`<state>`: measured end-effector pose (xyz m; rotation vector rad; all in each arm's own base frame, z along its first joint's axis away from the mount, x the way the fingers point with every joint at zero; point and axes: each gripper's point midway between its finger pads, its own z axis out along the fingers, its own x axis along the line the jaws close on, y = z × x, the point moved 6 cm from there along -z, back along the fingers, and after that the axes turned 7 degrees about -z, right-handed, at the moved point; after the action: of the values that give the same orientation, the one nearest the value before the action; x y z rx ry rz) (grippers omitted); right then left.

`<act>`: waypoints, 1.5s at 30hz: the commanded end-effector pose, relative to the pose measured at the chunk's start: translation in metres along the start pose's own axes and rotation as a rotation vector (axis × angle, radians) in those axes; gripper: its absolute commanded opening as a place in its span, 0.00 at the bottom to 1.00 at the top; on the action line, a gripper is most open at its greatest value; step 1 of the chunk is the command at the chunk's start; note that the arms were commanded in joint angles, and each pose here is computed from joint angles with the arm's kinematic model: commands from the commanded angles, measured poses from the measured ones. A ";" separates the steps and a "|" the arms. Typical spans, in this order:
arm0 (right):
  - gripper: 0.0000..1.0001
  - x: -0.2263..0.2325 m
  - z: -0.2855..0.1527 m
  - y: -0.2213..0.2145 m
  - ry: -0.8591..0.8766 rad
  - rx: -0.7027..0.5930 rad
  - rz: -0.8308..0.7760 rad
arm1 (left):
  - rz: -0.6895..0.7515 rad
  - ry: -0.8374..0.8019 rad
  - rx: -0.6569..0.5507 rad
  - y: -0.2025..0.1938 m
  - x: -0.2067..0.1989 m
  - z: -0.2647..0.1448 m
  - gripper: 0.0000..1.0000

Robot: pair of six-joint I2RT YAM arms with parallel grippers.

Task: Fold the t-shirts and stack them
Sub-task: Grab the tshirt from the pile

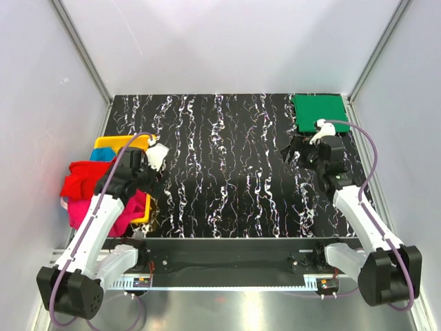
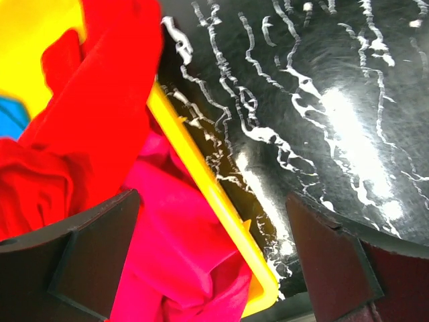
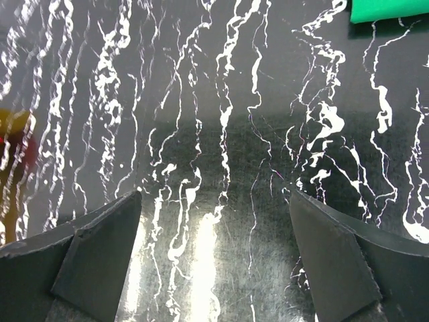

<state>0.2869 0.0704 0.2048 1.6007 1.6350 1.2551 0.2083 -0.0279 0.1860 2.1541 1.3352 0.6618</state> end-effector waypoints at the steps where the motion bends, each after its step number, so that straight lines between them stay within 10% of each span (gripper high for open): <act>1: 1.00 0.002 -0.009 0.019 -0.023 -0.141 0.048 | -0.060 0.106 -0.094 0.017 0.012 -0.012 0.99; 8: 1.00 0.027 -0.029 0.029 0.184 -0.273 0.077 | -0.068 0.413 0.006 0.024 0.080 -0.017 0.99; 20: 1.00 0.035 -0.034 0.022 0.271 -0.258 -0.004 | 0.138 0.231 0.087 0.025 0.093 0.022 0.99; 29: 1.00 0.037 -0.025 0.024 0.293 -0.217 -0.008 | 0.090 0.480 0.245 0.024 0.136 0.056 0.86; 32: 1.00 0.037 -0.026 0.025 0.290 -0.220 -0.013 | 0.068 0.472 0.272 0.020 0.135 0.063 0.67; 36: 1.00 0.035 -0.026 0.024 0.275 -0.226 -0.014 | 0.043 0.469 0.320 0.011 0.131 0.057 0.00; 45: 1.00 0.056 -0.033 0.051 0.422 -0.226 -0.063 | -0.032 0.514 -0.003 0.076 0.128 -0.029 0.00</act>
<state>0.2707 0.0987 0.2350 1.3794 1.6622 1.6471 0.2883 0.0699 0.2008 2.2745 1.6935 1.1170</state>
